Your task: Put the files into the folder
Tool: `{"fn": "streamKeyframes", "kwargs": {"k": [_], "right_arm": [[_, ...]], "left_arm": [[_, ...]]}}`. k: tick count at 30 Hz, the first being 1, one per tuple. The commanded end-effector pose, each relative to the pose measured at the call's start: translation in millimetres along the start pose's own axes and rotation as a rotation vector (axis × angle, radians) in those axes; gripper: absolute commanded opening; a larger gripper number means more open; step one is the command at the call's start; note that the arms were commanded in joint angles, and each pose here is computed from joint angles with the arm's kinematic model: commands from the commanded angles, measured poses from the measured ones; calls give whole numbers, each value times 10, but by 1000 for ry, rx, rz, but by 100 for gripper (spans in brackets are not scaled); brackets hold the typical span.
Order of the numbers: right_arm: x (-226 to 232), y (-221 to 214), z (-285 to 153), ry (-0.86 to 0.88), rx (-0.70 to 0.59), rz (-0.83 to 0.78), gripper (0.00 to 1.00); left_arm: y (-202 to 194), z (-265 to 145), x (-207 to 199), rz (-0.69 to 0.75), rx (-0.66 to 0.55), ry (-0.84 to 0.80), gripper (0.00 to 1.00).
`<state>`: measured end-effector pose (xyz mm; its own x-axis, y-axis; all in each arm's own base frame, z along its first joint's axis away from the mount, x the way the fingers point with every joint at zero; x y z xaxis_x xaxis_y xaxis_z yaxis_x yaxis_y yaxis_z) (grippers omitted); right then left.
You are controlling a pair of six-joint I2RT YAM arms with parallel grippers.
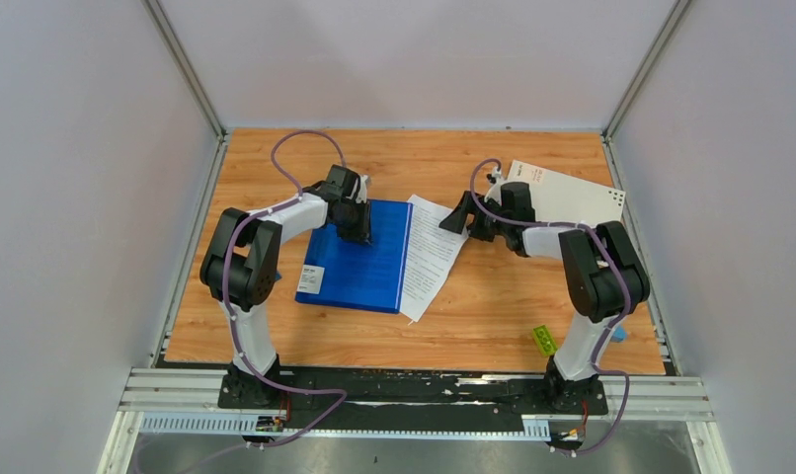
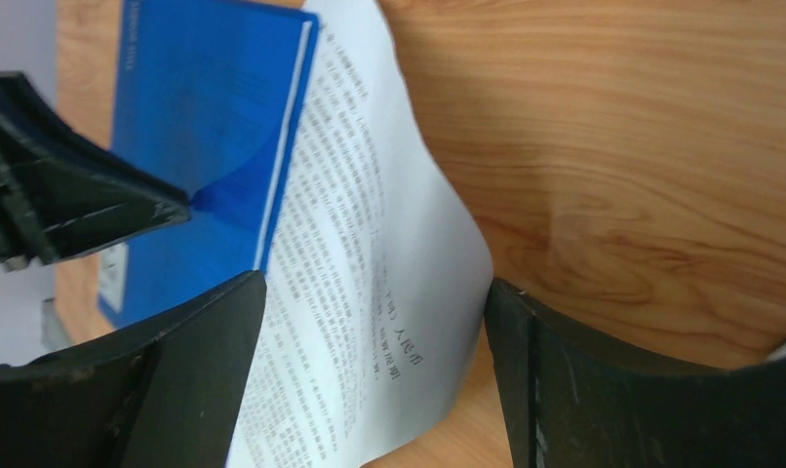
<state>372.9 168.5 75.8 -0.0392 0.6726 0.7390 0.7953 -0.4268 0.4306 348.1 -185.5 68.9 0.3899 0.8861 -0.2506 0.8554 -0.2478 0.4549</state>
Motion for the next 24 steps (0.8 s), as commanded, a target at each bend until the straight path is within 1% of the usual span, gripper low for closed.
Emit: {"fn": "streamKeyframes", "kwargs": {"k": [1,5,8,11,13,16,18,20,23,24], "right_arm": [[298,-4,-57,231,44,47,84],[546,13,-161,429,55,81,84],[652,-5,-218,518,57,115,83],[629,-35,-200,497,52,129,83],[571,-88,-152,434,54,143,82],[521,-169,-130,362,37,153,77],[501,-192,-122,316,16,155,70],[447,-173,-88,238,2,138,58],[364,-100,-73,127,-17,103,29],[365,-56,-86,102,-29,75,22]], "left_arm": [[-129,74,33,-9,36,10,32],[-128,80,26,-14,33,5,32],[-140,90,27,-15,35,4,32],[-139,96,25,-18,32,2,32],[-142,100,23,-22,31,0,32],[-141,100,20,-24,29,-1,32],[-138,98,15,-25,28,-5,32],[-112,73,-4,-20,18,-15,32],[16,-66,-67,7,-24,-39,34],[80,-146,-94,18,-43,-43,35]]}}
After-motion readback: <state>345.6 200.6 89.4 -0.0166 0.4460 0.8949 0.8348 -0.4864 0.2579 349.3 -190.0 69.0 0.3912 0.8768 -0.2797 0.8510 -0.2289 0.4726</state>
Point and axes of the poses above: each gripper's point midway between its finger pads, its own z axis out along the fingers, its own x axis along the line the jaws close on, y = z × x, the point moved 5 cm from there along -z, back along the fingers, and after that the axes turned 13 degrees about z, right-handed, at the moved point
